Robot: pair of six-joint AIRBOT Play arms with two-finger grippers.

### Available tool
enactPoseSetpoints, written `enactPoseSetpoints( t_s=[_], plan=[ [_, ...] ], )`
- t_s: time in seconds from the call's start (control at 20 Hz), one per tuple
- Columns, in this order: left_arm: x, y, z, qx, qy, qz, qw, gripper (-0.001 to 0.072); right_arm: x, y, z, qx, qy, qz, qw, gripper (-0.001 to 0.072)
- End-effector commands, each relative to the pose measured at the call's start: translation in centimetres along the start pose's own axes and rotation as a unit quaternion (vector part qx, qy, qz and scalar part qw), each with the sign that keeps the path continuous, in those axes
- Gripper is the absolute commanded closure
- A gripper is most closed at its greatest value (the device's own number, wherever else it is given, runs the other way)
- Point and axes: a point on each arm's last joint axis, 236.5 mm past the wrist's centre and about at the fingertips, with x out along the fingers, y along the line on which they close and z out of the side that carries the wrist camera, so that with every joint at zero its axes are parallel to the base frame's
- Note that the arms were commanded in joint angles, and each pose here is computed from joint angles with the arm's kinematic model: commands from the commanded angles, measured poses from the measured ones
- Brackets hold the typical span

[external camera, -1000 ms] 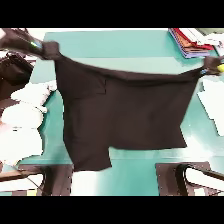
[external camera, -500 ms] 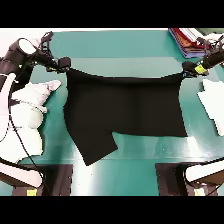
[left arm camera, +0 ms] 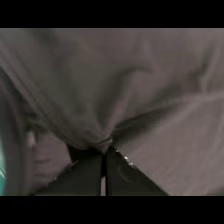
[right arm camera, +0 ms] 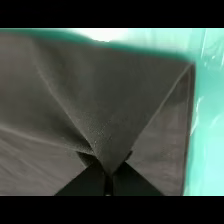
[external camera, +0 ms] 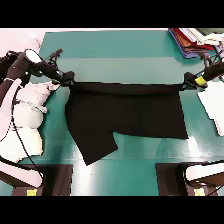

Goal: Fold the shirts.

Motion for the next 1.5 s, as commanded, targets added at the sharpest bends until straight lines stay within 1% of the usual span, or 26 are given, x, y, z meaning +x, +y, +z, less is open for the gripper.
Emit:
enactPoseSetpoints(
  t_s=[0.0,0.05,0.1,0.2,0.3,0.35,0.45,0.65,0.8,0.9,1.1,1.15,1.2,1.25,1.3,1.45],
  plan=[
    [1.7,0.8,-2.9,-0.005,0.044,0.010,0.999,0.0397,1.7,0.0,-2.0,0.007,0.021,0.003,1.000,0.0393],
    [1.5,0.8,-3.1,-0.008,0.048,0.010,0.999,0.0046,1.5,0.1,-2.4,0.006,0.029,0.004,1.000,0.0322],
    [0.9,0.7,-3.8,-0.007,0.061,0.008,0.998,-0.0003,1.0,0.1,-2.7,0.007,0.029,0.004,1.000,0.0322],
    [-0.8,0.9,-5.5,0.004,0.085,0.025,0.996,-0.0003,-1.0,0.1,-3.4,0.008,0.024,0.005,1.000,0.0326],
    [-2.4,2.2,-7.9,0.000,0.084,0.065,0.994,-0.0003,-3.0,0.4,-5.0,-0.003,0.015,0.004,1.000,0.0326],
    [-2.9,2.5,-10.1,-0.013,0.090,0.076,0.993,-0.0004,-3.8,0.5,-6.0,-0.004,0.008,0.003,1.000,0.0326],
    [-3.0,2.7,-15.2,-0.027,0.108,0.076,0.991,-0.0004,-4.7,0.7,-7.8,-0.002,-0.007,0.001,1.000,0.0326],
    [-2.2,2.5,-23.3,-0.071,0.127,0.061,0.987,-0.0004,-5.5,1.4,-9.2,-0.005,-0.054,-0.004,0.998,0.0327],
    [-0.4,0.5,-25.8,-0.116,0.114,0.004,0.987,-0.0005,-5.7,2.3,-9.5,-0.004,-0.070,0.010,0.997,0.0327],
    [0.8,-0.2,-26.4,-0.116,0.107,-0.011,0.987,-0.0004,-5.8,2.8,-9.6,-0.003,-0.071,0.021,0.997,0.0327],
    [2.4,-3.3,-26.2,-0.083,0.092,-0.032,0.992,-0.0003,-5.7,2.7,-10.1,-0.002,-0.061,0.021,0.998,0.0327],
    [2.5,-3.8,-26.3,-0.081,0.093,-0.037,0.992,0.0091,-5.8,2.5,-10.3,0.002,-0.059,0.021,0.998,0.0327],
    [2.5,-4.0,-26.5,-0.080,0.096,-0.039,0.991,0.0335,-5.9,2.0,-10.5,0.009,-0.056,0.019,0.998,0.0327],
    [2.5,-4.0,-26.5,-0.079,0.096,-0.039,0.991,0.0552,-5.9,1.2,-10.7,0.017,-0.053,0.016,0.998,0.0328],
    [2.4,-4.0,-26.6,-0.078,0.098,-0.040,0.991,0.0683,-5.6,0.1,-11.5,0.029,-0.042,0.012,0.999,0.0327],
    [1.7,-4.6,-25.9,-0.066,0.092,-0.045,0.993,0.0685,-3.6,-5.5,-16.4,0.101,0.026,-0.027,0.994,0.0327]
  ],
)
